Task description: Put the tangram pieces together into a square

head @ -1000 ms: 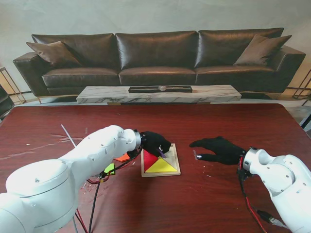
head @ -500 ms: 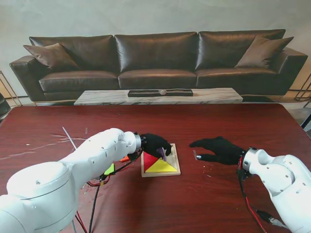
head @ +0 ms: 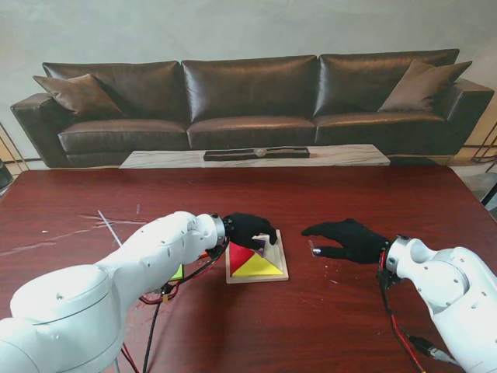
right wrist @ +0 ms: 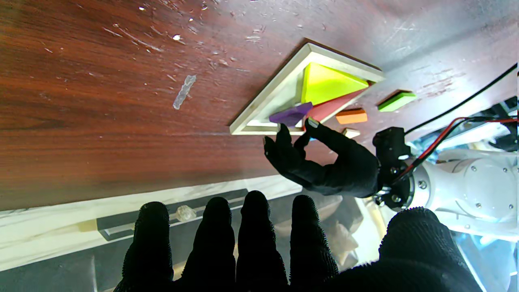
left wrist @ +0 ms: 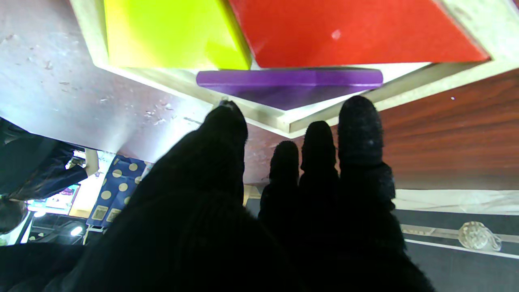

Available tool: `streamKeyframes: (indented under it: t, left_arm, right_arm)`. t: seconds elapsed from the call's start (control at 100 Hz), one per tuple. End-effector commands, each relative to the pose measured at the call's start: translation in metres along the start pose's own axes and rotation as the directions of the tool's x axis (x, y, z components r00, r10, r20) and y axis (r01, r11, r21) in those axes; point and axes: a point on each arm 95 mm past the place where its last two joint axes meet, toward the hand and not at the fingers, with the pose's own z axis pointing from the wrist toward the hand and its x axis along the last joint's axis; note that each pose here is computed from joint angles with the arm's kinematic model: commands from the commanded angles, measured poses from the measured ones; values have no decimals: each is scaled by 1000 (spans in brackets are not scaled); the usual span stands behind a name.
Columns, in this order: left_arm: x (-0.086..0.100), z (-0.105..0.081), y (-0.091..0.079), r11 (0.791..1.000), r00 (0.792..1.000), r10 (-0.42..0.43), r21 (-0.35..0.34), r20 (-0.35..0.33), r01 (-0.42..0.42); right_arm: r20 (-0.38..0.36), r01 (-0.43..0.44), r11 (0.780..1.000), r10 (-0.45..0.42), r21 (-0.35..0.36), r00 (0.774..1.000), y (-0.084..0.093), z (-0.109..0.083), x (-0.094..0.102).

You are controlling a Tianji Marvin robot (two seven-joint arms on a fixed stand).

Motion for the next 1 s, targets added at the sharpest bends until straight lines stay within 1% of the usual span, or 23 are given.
streamKeyframes:
  t: [0.0, 0.15, 0.32, 0.49, 0.67, 0.83, 0.99]
  left_arm:
    - [-2, -2, 0, 1000, 1000, -4, 13, 14, 4]
    - [-9, -10, -1, 1000, 999, 15, 24, 51, -16]
    - [-17, -26, -1, 997, 992, 71, 2, 106, -72]
    - [-22, -43, 3, 997, 986, 81, -22, 146, -78]
    - [-21, -56, 11, 995, 981, 95, -25, 169, -92]
    - [-19, -60, 18, 997, 982, 67, -48, 179, -59]
    - [-17, -59, 24, 998, 984, 39, -59, 171, -30]
  right_arm:
    - [-1, 0, 1000, 0, 9, 1000, -2, 1, 2]
    - [-3, 2, 1000, -2, 11, 1000, -2, 2, 2]
    - [-5, 1, 1000, -1, 10, 1000, -1, 4, 4]
    - [-7, 1, 1000, -1, 13, 1000, -1, 6, 5]
    - [-8, -1, 1000, 1, 15, 1000, -1, 8, 6]
    - [-12, -1, 1000, 1, 19, 1000, -1, 10, 8]
    - [-12, -2, 1000, 2, 22, 1000, -1, 12, 9]
